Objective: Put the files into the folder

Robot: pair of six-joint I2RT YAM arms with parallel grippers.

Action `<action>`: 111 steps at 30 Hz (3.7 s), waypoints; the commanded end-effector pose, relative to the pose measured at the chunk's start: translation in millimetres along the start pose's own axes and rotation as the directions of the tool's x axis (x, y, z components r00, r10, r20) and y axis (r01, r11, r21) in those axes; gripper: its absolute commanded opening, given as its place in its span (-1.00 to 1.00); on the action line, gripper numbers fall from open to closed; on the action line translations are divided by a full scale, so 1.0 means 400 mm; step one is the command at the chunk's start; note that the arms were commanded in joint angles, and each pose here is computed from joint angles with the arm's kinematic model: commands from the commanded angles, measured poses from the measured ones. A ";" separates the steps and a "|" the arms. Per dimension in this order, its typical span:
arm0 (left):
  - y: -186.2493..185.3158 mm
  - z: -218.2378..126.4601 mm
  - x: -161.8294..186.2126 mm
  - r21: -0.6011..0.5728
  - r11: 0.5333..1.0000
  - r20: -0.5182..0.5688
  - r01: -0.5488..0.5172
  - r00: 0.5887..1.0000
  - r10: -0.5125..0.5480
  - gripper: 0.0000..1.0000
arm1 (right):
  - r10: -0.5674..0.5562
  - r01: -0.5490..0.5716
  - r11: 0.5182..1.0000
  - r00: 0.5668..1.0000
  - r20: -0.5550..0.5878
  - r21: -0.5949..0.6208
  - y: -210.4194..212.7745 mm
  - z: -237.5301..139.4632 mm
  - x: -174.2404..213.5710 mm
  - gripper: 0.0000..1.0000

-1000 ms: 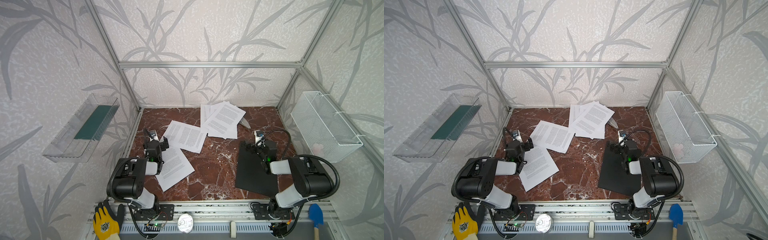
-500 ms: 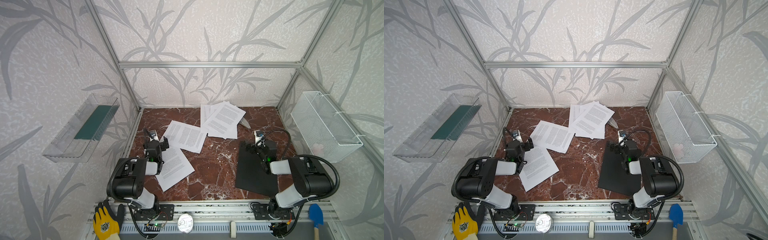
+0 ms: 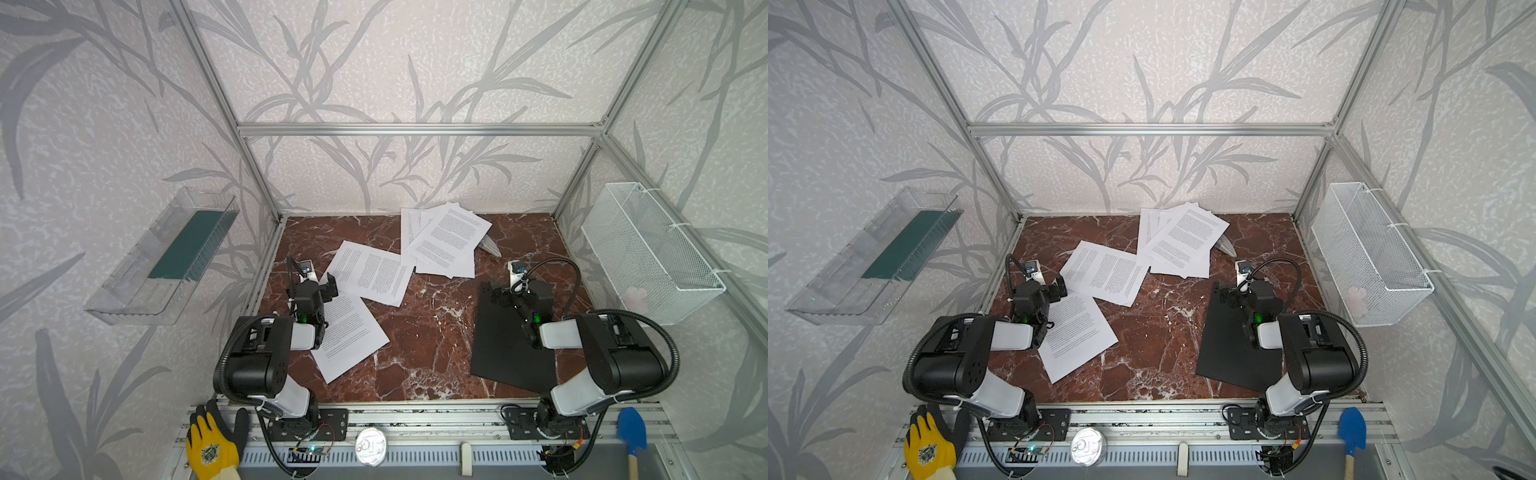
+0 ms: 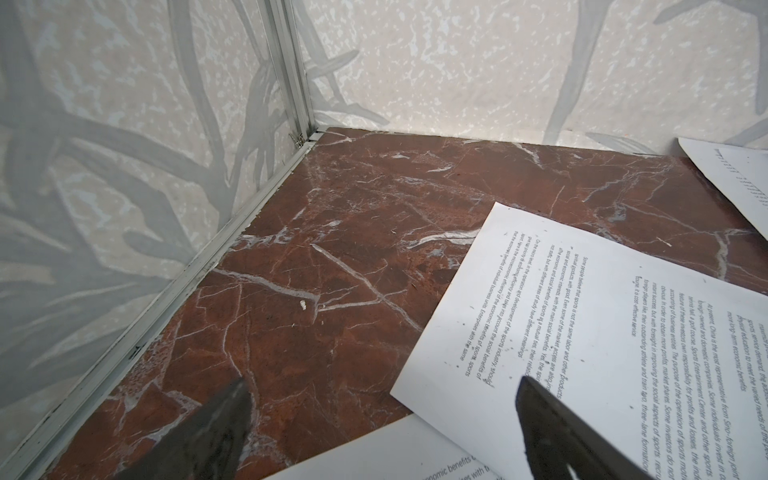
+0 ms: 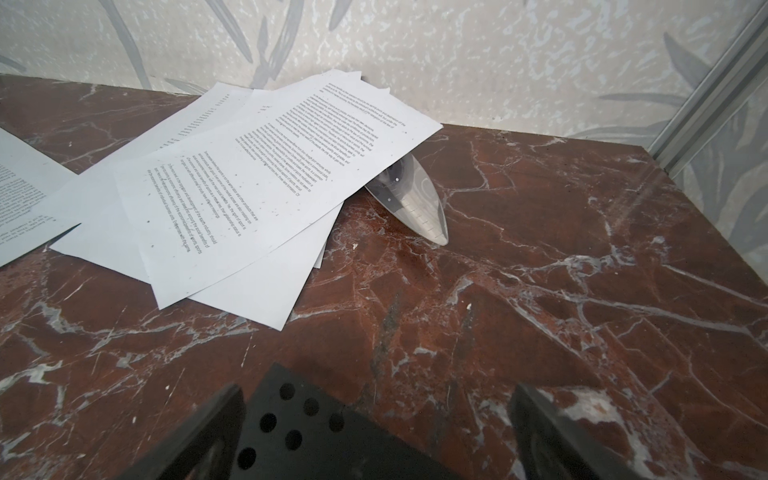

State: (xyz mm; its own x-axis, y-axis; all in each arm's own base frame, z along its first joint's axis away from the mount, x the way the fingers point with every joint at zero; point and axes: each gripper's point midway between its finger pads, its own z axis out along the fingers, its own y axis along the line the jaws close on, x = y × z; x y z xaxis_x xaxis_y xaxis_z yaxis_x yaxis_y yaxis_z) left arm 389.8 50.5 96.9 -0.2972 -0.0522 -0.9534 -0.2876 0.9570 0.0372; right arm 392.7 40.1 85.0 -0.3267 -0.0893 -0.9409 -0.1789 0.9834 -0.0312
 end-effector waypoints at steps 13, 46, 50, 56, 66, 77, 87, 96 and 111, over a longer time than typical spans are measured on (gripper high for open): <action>0.056 -0.073 -0.119 -0.211 0.977 0.033 -0.024 0.999 0.032 0.98 | 0.339 -0.383 0.865 0.922 0.185 0.323 -0.134 -0.230 -0.210 0.98; -0.932 -0.548 0.166 0.731 0.574 -0.662 0.370 0.588 0.465 0.98 | 0.901 -0.570 0.394 0.395 -0.180 0.721 -0.210 -0.318 0.255 0.98; -0.985 -0.580 0.205 0.749 0.554 -0.652 0.363 0.551 0.521 0.98 | 0.914 -0.549 0.356 0.373 -0.159 0.756 -0.219 -0.338 0.273 0.98; -1.039 -0.597 0.237 0.740 0.542 -0.670 0.397 0.498 0.550 0.98 | 0.932 -0.606 0.352 0.294 -0.210 0.714 -0.174 -0.318 0.291 0.98; -1.105 -0.591 0.288 0.665 0.566 -0.746 0.487 0.402 0.531 0.87 | 0.927 -0.659 0.369 0.214 -0.307 0.655 -0.109 -0.303 0.311 1.00; -1.133 -0.510 0.261 0.576 0.585 -0.817 0.571 0.377 0.437 0.67 | 0.895 -0.708 0.420 0.219 -0.389 0.568 -0.014 -0.258 0.295 0.97; -1.069 -0.350 0.197 0.520 0.624 -0.853 0.583 0.393 0.344 0.60 | 0.846 -0.705 0.500 0.271 -0.459 0.504 0.107 -0.200 0.247 0.93; -0.882 -0.308 0.026 0.528 0.713 -0.783 0.462 0.589 0.198 0.98 | 0.850 -0.723 0.519 0.378 -0.367 0.456 0.076 -0.199 0.195 0.96; -0.723 -0.549 0.094 0.342 0.544 -0.883 0.766 0.460 -0.092 0.88 | 0.742 -0.765 0.633 0.555 -0.376 0.120 0.132 -0.173 0.097 0.98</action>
State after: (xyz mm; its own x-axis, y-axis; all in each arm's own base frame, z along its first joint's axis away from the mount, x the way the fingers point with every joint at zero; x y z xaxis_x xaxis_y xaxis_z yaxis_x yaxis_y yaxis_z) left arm 266.2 -276.7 95.3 -0.9285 -0.3017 -0.2163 -0.0478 0.6751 -0.7362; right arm 300.2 72.1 58.4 -0.6644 0.6473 -0.3737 0.3232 0.6996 0.6373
